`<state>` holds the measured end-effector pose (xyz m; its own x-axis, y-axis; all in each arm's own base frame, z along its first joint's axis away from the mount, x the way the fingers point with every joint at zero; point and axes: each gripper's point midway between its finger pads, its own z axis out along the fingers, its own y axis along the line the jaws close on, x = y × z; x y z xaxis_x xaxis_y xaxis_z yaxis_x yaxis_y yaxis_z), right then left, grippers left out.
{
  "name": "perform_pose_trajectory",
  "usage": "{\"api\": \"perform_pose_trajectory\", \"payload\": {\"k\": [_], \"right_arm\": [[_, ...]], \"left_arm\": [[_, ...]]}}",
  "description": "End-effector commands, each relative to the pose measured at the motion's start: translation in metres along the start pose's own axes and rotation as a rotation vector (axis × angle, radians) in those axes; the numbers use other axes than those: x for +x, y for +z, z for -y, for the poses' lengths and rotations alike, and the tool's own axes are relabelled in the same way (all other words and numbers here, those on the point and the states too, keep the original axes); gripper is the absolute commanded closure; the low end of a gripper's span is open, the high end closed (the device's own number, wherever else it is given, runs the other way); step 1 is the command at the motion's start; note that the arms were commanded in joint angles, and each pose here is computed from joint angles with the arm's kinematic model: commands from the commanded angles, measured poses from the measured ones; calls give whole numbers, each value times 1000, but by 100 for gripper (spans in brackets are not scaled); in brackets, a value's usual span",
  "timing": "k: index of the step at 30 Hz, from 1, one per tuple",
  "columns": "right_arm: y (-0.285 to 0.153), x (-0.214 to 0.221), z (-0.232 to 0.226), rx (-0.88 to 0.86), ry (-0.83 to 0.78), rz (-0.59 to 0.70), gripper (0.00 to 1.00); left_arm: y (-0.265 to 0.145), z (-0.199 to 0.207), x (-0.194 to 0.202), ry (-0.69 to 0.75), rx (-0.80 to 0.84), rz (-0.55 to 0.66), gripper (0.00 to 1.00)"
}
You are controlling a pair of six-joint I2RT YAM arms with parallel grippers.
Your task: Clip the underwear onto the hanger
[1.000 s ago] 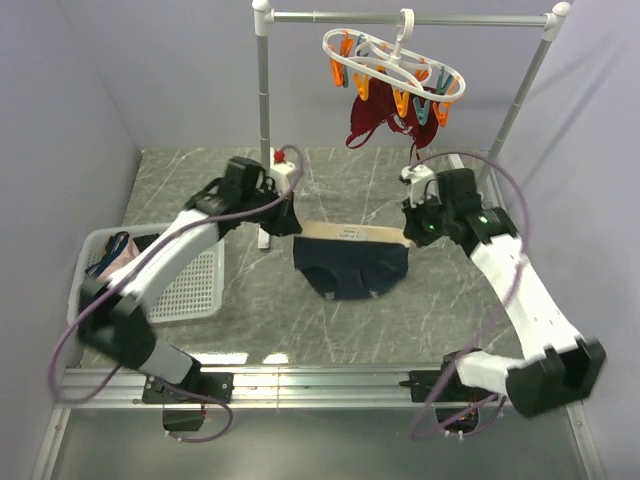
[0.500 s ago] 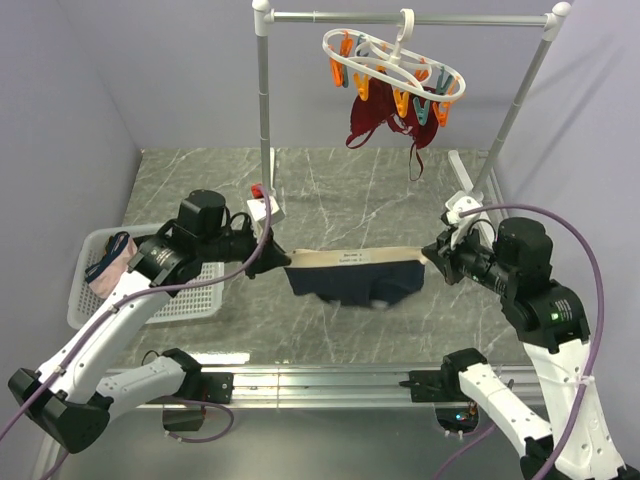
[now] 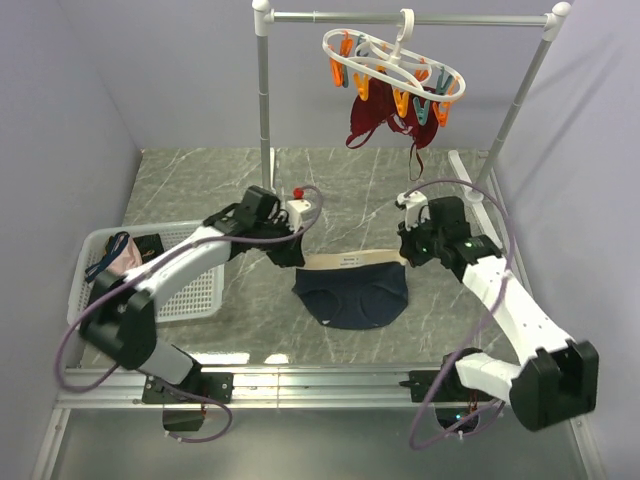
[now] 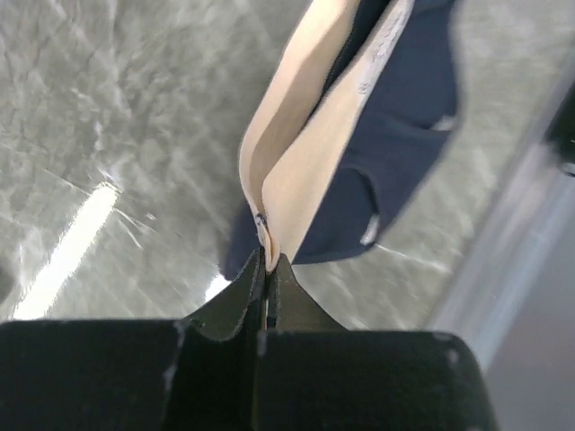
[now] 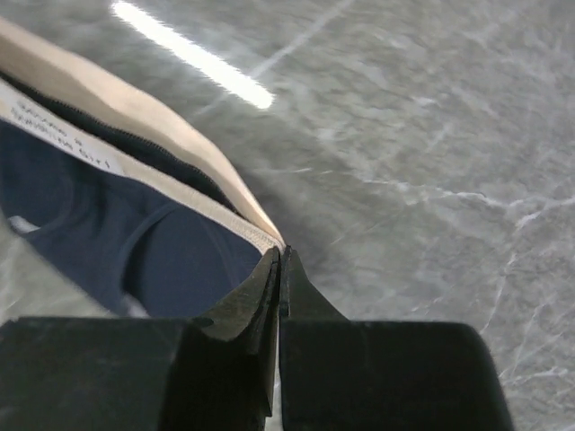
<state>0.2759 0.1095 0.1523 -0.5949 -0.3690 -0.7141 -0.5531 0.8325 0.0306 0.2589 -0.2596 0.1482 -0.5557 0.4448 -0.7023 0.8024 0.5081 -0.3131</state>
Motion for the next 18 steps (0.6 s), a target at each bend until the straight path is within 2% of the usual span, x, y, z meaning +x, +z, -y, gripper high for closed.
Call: {"api": "perform_pose_trajectory", "payload": {"k": [1,3,7,11,16,17,18], "right_arm": [[22,-37,44,185,23,135,100],[43,-28,53,201,64,80,100],[67,-31,79,249,137,64,100],[91,-25,103,270,218,11,100],[101,-33,127,274,270,8,100],[108,-29,126,260,276,-14,97],[110,-32,123,233,277,-20,86]], "left_arm": [[38,-39,-25,12,-60,40,100],[48,-57,-44,9,-67,64,100],[79,-96,-54,-13,-71,48,100],[90,-128,-59,-25,-107,66,100],[103,-142,-61,-21,-90,76,98],[105,-143,-61,-24,-85,77,93],[107,-144,-61,-26,-82,76,87]]}}
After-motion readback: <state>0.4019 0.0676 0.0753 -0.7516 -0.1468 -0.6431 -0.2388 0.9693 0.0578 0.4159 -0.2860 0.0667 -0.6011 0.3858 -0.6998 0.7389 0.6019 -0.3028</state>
